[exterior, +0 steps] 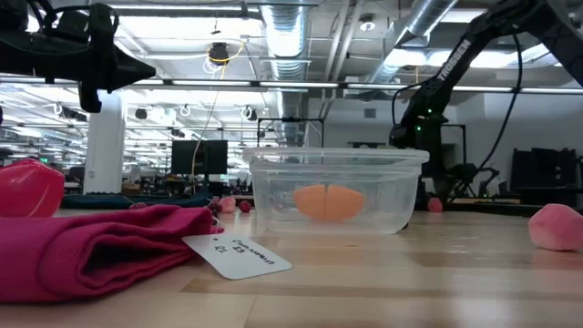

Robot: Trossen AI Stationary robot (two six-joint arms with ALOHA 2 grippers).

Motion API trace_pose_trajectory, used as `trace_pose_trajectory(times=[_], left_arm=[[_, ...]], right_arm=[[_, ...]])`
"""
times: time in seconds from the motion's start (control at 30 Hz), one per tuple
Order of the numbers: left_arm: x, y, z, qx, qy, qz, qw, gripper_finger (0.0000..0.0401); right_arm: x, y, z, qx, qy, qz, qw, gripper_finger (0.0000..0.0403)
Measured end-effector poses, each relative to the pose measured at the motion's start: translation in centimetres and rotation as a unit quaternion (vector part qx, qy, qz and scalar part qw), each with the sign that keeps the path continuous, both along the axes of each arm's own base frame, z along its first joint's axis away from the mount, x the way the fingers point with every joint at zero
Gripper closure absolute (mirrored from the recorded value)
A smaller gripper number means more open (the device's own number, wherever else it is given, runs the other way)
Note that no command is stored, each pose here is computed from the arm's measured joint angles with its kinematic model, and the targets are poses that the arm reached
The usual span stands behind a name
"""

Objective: Pick and placing Produce into tupperware
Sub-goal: Put the pink peach into the transparent bin

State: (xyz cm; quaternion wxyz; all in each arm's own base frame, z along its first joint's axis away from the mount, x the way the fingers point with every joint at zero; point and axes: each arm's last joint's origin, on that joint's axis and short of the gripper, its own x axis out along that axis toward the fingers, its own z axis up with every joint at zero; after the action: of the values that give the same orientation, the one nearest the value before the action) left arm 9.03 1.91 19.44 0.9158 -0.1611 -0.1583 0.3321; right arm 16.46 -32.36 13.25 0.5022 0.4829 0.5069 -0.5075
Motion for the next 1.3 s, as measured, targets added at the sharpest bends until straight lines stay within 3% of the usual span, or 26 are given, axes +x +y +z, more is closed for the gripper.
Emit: trace_pose_trajectory(times=[0.3,0.6,0.87,1.3], left_arm=[[0.0,0.0,0.0,0.000,0.000,0.000,1.000,0.0401],[0.0,0.0,0.0,0.000,0.000,0.000,1.000,0.0401],[0.0,0.0,0.0,0.000,0.000,-0.001,1.000,0.0401],[0.0,0.0,0.0,0.000,0.000,-0.001,1.000,0.0401]], right_arm=[[-0.1,0.2,0.5,0.003,-0.001,0.000,1.000,0.0254],[-0.3,0.3,1.0,0.026,0.007,0.003,1.000,0.0239],[0.2,-0.5,2.3,0.008,0.001,0.009,1.000,0.0265],[0.5,-1.2,4.9,-0.003,0.011,0.015,1.000,0.0264]])
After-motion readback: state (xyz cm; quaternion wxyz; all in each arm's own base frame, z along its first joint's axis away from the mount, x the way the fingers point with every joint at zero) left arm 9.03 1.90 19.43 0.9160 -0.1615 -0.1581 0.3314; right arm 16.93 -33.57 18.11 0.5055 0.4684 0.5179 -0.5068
